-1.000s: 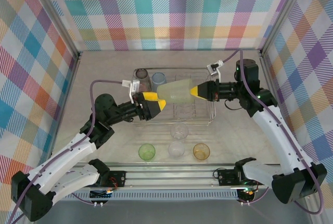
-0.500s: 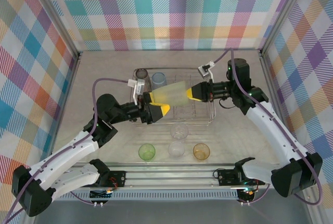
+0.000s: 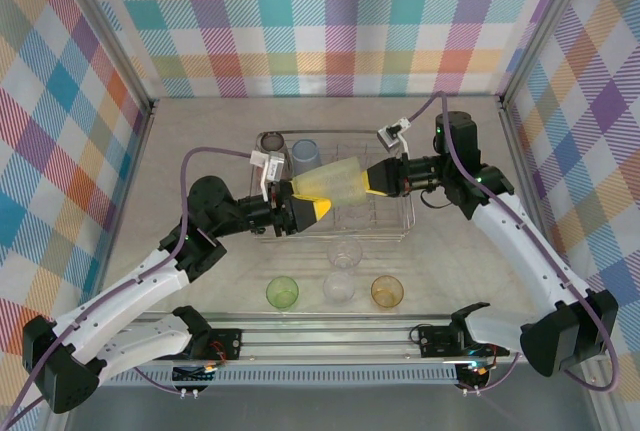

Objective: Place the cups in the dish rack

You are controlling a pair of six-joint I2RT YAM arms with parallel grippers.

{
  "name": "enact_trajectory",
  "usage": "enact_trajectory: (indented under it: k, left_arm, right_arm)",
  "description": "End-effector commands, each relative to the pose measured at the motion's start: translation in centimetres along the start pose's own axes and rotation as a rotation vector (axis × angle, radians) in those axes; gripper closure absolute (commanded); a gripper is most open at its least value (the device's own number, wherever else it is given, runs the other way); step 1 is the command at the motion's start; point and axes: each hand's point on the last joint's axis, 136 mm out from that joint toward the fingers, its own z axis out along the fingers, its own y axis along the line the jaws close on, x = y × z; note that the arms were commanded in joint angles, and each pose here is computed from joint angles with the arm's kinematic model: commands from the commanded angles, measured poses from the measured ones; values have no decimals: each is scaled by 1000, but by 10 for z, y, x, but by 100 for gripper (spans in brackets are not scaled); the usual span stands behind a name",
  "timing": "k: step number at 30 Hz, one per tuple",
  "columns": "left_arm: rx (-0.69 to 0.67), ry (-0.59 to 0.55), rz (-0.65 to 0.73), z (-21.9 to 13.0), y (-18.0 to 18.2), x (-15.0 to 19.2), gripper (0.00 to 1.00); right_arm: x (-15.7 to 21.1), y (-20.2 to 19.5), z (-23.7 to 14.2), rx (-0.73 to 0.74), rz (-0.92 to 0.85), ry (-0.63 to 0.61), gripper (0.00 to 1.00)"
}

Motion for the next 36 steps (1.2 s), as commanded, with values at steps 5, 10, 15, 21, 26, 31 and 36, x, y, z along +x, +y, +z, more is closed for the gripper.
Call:
enact_trajectory:
  k: [5,10,15,21,26,31,36]
  left_arm:
    - [44,-16,72,2,-23,-14,14]
    - [36,-56,105,-5,-27,-19,9]
    - [32,-64,113,-7,-27,-19,21]
    - [18,-71,122,-8,-23,-18,12]
    - [24,-71,135,-9,-23,-16,9]
    - [2,-59,124,-6,-18,-14,15]
    - [-7,-46,119,-3,-14,-12,28]
  right_arm:
    - [-3,-4,2,17,-7,12,100]
    - [0,-7,3,15,4,22,100]
    - [-1,-10,4,17,16,22,100]
    - [4,-14,6,5,31,42,100]
    - [6,-17,7,6,40,48,100]
    - [8,-18,9,-6,50,64,100]
    - [8,-21,11,-2,60,71,100]
